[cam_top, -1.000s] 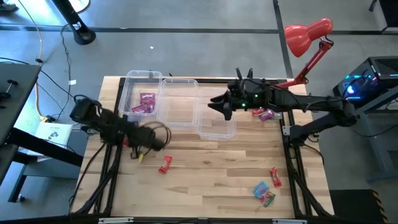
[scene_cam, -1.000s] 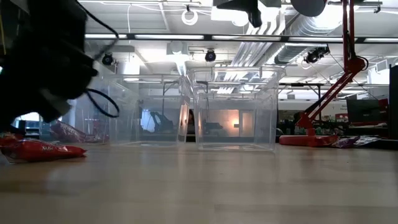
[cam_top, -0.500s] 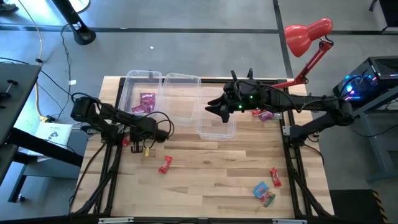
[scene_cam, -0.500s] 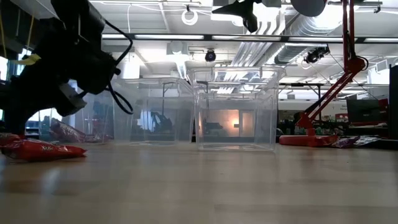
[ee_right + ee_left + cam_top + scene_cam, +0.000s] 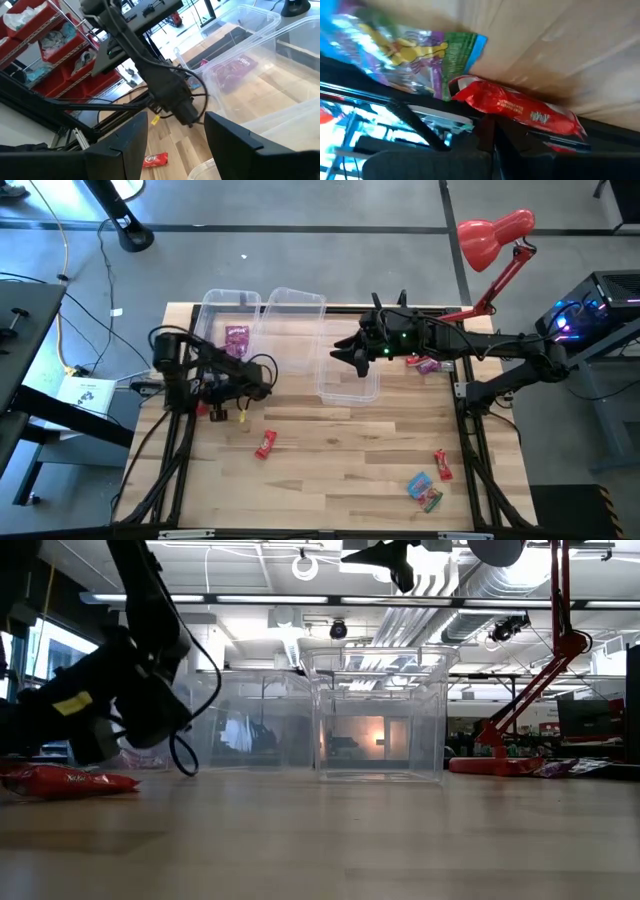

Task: Sort candy
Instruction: Put the red candy bag into the center transparent bin

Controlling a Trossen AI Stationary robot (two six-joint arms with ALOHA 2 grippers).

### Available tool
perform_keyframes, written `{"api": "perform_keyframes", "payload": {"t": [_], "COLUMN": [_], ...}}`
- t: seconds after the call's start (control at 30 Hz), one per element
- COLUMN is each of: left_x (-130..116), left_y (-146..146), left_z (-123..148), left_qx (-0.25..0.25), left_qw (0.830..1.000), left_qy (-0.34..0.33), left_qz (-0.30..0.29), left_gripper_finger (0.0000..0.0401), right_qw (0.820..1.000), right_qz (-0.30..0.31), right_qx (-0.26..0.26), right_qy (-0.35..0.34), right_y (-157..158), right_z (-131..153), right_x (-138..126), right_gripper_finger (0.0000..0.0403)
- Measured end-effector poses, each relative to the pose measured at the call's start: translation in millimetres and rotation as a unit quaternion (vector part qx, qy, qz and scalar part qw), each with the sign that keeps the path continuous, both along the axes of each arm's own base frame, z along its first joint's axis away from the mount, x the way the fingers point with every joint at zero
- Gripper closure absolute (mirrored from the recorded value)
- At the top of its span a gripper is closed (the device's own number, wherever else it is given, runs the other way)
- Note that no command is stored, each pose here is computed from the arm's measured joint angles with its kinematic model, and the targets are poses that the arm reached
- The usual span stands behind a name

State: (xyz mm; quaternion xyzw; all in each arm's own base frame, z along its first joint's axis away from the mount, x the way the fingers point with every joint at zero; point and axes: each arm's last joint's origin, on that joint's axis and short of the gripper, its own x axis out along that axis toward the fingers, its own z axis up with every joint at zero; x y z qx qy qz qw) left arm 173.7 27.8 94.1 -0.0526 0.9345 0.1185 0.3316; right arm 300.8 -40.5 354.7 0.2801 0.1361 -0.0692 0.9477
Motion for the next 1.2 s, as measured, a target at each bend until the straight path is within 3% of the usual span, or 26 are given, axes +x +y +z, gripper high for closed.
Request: {"api": "perform_keyframes", "payload": {"t": [0.17,0.4,0.57,0.7,0.83,0.9,1.07,1.2], "left_x": [0,10,38,81,128,142,140,124], "left_y": [-3,-33,-56,-68,-67,-65,-61,-70], "left_z": [-8,-6,2,18,46,66,123,144], "left_qx": [-0.039,-0.137,-0.156,-0.172,-0.134,-0.12,-0.063,-0.031], "left_qw": [0.999,0.986,0.98,0.961,0.935,0.931,0.936,0.913], "left_qy": [0.014,-0.035,-0.101,-0.212,-0.329,-0.344,-0.341,-0.406], "left_qz": [0.023,0.093,0.072,0.047,0.0,-0.017,-0.056,-0.026], "left_gripper_finger": [0.0401,0.0401,0.0401,0.0401,0.0401,0.0401,0.0401,0.0401], "right_qw": [1.0,1.0,1.0,1.0,0.999,0.999,0.999,0.998], "right_qz": [0.009,0.02,0.022,0.023,0.024,0.026,0.033,0.051], "right_qx": [0.0,-0.003,-0.008,-0.009,-0.01,-0.015,-0.02,-0.014], "right_qy": [0.002,0.004,0.005,0.013,0.02,0.021,0.021,0.023], "right_y": [5,11,11,11,11,11,12,13], "right_z": [0,-1,-1,-2,-4,-4,-4,-4], "right_x": [1,1,1,0,0,0,0,0], "right_gripper_finger": [0.0212,0.0212,0.0212,0.0212,0.0212,0.0212,0.0212,0.0212]}}
